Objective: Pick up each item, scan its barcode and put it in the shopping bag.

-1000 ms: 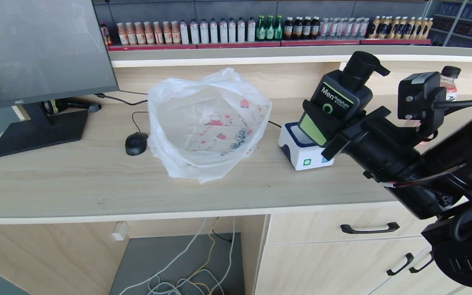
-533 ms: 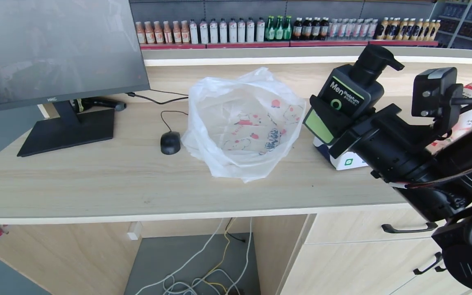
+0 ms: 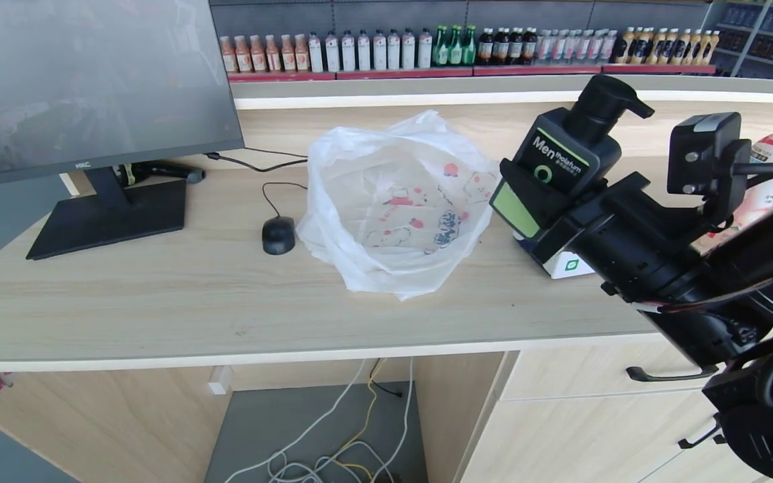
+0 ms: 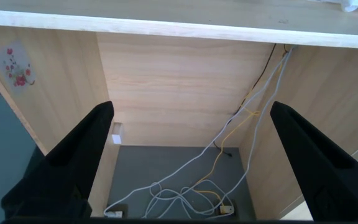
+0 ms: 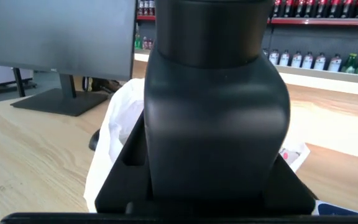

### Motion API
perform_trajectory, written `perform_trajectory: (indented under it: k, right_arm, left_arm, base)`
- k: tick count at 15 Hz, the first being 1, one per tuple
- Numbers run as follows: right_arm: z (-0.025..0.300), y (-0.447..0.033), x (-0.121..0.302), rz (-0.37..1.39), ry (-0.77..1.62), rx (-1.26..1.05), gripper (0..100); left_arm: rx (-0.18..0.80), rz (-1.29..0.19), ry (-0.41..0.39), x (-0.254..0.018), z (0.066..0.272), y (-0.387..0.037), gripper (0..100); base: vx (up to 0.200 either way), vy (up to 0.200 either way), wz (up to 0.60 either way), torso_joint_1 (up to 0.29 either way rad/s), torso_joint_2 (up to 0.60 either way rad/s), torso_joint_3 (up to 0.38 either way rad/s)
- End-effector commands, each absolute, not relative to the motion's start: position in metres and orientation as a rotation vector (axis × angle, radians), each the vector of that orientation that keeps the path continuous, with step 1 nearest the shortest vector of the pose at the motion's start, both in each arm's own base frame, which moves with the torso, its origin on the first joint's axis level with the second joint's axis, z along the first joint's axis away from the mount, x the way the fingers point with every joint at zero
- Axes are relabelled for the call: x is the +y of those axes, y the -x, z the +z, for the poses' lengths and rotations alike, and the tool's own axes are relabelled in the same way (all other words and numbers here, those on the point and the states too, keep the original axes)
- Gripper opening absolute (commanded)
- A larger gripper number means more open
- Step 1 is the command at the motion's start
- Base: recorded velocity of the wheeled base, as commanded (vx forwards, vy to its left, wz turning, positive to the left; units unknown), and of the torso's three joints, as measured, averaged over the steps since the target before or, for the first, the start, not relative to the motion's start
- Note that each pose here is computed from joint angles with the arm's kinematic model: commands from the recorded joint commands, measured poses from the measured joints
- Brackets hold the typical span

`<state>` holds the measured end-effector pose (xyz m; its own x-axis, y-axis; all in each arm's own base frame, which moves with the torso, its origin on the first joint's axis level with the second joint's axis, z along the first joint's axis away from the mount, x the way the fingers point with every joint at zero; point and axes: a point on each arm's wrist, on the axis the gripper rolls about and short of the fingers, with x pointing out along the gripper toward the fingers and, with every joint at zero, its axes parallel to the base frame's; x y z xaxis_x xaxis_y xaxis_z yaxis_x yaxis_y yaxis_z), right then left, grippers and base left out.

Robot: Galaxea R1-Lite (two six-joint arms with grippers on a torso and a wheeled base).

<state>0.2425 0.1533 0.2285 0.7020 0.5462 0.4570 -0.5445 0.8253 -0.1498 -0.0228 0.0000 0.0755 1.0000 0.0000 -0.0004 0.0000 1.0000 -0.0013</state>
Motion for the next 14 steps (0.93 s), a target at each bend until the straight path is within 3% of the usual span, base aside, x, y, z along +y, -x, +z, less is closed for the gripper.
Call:
perform_trajectory:
  k: [1,5,6,10,14]
  right_arm:
    - [0.221,-0.246,0.163,0.632,0.004,-0.476,0]
    - [0.249,-0.278,0.198,0.661,-0.041,-0.452,0]
    - [0.249,-0.278,0.198,0.661,-0.041,-0.452,0]
    - [0.229,-0.359,0.244,0.656,-0.099,-0.406,0]
    - [0.248,-0.394,0.258,0.638,-0.095,-0.406,0]
  left_arm:
    - [0.0,0.0,0.002,0.0,0.075,0.023,100]
    - [0.0,-0.002,0.002,0.0,0.075,0.023,100]
    - [0.0,-0.002,0.002,0.0,0.075,0.023,100]
    - [0.0,0.0,0.002,0.0,0.075,0.023,100]
    - [0.0,0.0,0.002,0.0,0.075,0.023,100]
  base:
    - [0.0,0.0,0.0,0.0,0.0,0.0]
    - [0.0,0.0,0.0,0.0,0.0,0.0]
    - [0.0,0.0,0.0,0.0,0.0,0.0]
    - [0.0,0.0,0.0,0.0,0.0,0.0]
    - [0.0,0.0,0.0,0.0,0.0,0.0]
